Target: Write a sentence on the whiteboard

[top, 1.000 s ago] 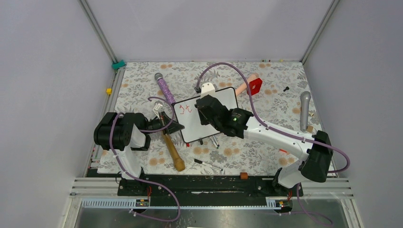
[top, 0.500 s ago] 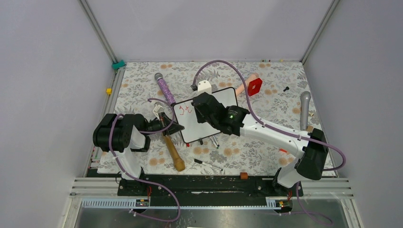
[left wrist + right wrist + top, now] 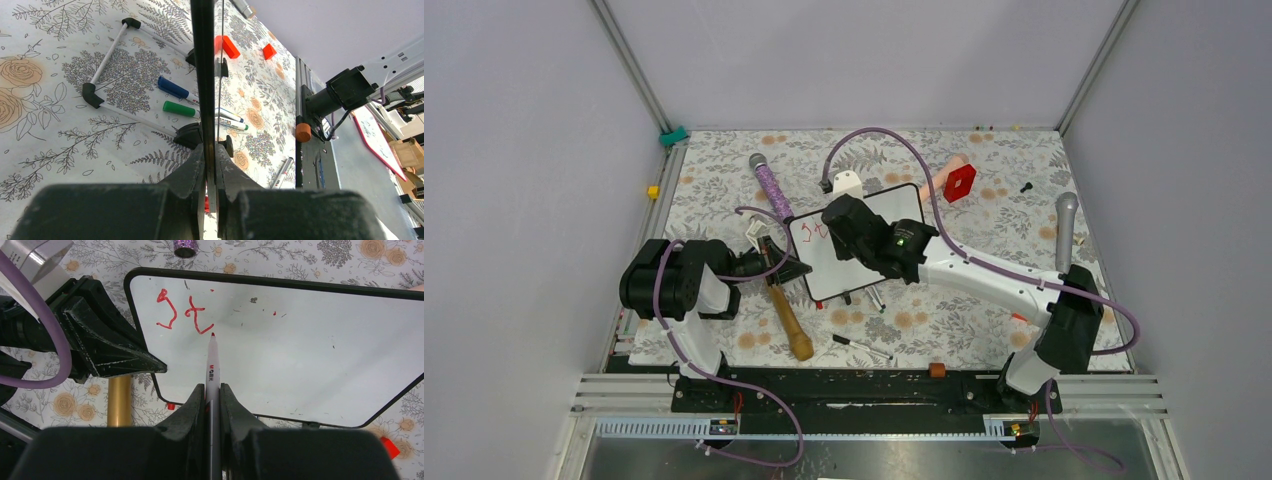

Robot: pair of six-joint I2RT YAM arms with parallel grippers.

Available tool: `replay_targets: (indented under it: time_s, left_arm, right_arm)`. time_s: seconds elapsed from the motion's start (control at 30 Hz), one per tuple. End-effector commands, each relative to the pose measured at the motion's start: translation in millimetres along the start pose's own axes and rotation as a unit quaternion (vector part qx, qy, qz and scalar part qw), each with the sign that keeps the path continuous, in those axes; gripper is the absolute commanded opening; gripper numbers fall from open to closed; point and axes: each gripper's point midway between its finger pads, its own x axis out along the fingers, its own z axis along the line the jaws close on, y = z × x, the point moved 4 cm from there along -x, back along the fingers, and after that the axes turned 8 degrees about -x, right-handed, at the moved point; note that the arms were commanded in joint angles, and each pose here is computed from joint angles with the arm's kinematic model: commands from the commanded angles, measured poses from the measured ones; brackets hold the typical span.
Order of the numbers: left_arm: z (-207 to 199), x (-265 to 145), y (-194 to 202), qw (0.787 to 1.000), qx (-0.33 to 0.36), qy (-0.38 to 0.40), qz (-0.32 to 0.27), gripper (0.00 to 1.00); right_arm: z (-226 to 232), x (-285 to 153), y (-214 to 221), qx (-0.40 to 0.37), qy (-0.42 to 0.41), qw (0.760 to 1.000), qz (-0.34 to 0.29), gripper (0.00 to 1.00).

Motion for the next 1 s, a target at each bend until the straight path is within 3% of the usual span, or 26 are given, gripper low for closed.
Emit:
replay_targets:
  time_s: [0.0, 0.97]
  left_arm:
    - [-5, 1, 10, 0.999, 0.027, 0.033, 0.029, 0.0]
    - [-5, 1, 11, 0.999, 0.029, 0.034, 0.03, 0.0]
  right_arm:
    - [2, -2, -14, 0.004, 0.011, 1.0, -0.018, 0.0]
    - [0, 11, -20, -0.019, 0.04, 0.999, -0.021, 0.0]
